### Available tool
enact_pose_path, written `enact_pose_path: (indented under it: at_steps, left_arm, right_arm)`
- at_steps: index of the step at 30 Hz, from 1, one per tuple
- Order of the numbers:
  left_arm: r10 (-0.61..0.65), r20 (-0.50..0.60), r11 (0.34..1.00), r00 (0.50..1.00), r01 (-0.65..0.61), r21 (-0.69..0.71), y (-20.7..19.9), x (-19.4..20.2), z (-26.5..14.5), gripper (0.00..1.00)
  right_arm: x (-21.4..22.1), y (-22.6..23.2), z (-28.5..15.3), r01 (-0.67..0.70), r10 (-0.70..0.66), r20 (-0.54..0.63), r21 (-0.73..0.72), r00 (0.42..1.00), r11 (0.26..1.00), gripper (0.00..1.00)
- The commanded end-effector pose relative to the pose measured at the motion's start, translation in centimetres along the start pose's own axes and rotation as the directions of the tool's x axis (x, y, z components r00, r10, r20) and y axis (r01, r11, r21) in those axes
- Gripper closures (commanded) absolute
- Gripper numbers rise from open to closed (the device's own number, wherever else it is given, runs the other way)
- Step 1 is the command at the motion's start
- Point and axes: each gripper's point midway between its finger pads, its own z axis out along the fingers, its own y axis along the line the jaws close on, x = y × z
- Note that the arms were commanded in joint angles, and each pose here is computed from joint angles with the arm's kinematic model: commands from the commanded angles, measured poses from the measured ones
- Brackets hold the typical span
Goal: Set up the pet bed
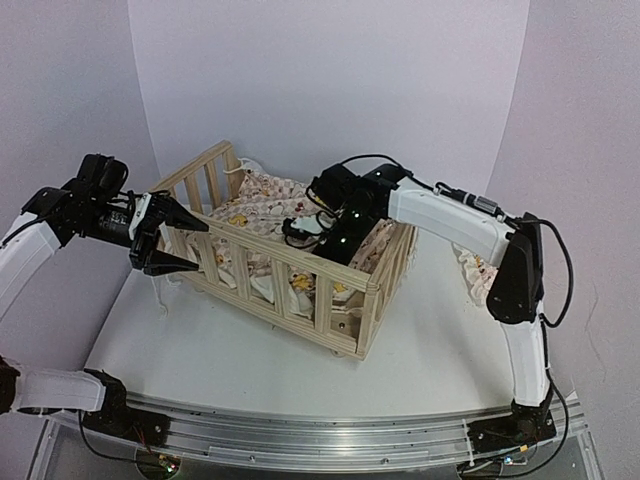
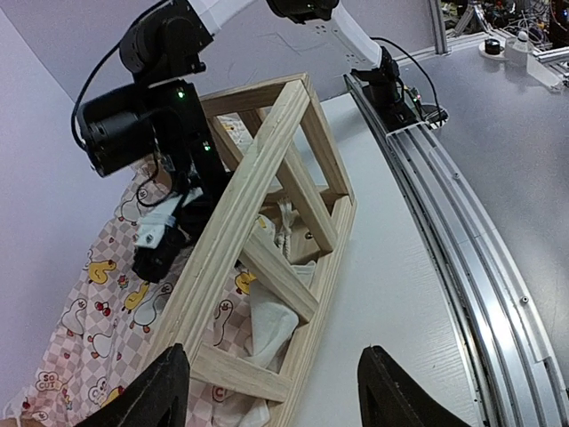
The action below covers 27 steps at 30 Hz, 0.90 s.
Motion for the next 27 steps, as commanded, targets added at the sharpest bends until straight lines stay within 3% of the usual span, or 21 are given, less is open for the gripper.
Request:
enact_pose_path:
  at_steps: [1, 8, 9, 13, 15, 18, 23, 27]
  left_arm:
    - [-0.031, 0.029, 0.997, 0.999, 0.029, 0.065, -1.6, 0.1, 1.4, 0.37]
    - [-0.006, 0.024, 0.993, 1.000, 0.003, 0.115, -3.9, 0.8, 5.0, 0.42]
    - [-0.004, 0.027, 0.993, 1.000, 0.001, 0.116, -3.8, 0.9, 5.4, 0.42]
    - [0.011, 0.015, 0.994, 1.000, -0.012, 0.110, -3.5, 1.5, 7.1, 0.44]
    - [0.027, 0.014, 0.994, 1.000, -0.028, 0.102, -3.7, 1.5, 8.2, 0.46]
    - [0.099, -0.004, 0.993, 0.995, -0.099, 0.065, -4.7, 1.5, 10.4, 0.47]
    - [0.282, -0.088, 0.954, 0.955, -0.289, -0.078, -4.9, 1.2, 14.7, 0.48]
    - [0.398, -0.146, 0.898, 0.905, -0.418, -0.139, -4.4, 1.3, 17.0, 0.46]
  right_arm:
    - [-2.1, 3.9, -10.4, 0.098, -0.083, 0.214, -0.062, 0.973, 0.993, 1.00]
    - [0.9, 4.3, -11.5, 0.071, -0.063, 0.168, -0.047, 0.984, 0.996, 0.97]
    - [0.9, 4.5, -11.2, 0.063, -0.051, 0.166, -0.065, 0.985, 0.996, 0.94]
    - [-0.2, 4.3, -9.7, 0.007, 0.008, 0.157, -0.097, 0.988, 0.995, 0.67]
    - [-1.0, 2.8, -9.4, -0.048, 0.053, 0.157, -0.036, 0.986, 0.998, 0.55]
    - [-2.2, 0.3, -11.0, -0.148, 0.127, 0.206, 0.090, 0.970, 0.985, 0.48]
    - [-4.2, -0.2, -16.3, -0.250, 0.191, 0.372, 0.114, 0.908, 0.962, 0.43]
    - [-2.7, 0.6, -17.5, -0.315, 0.260, 0.398, 0.078, 0.880, 0.946, 0.43]
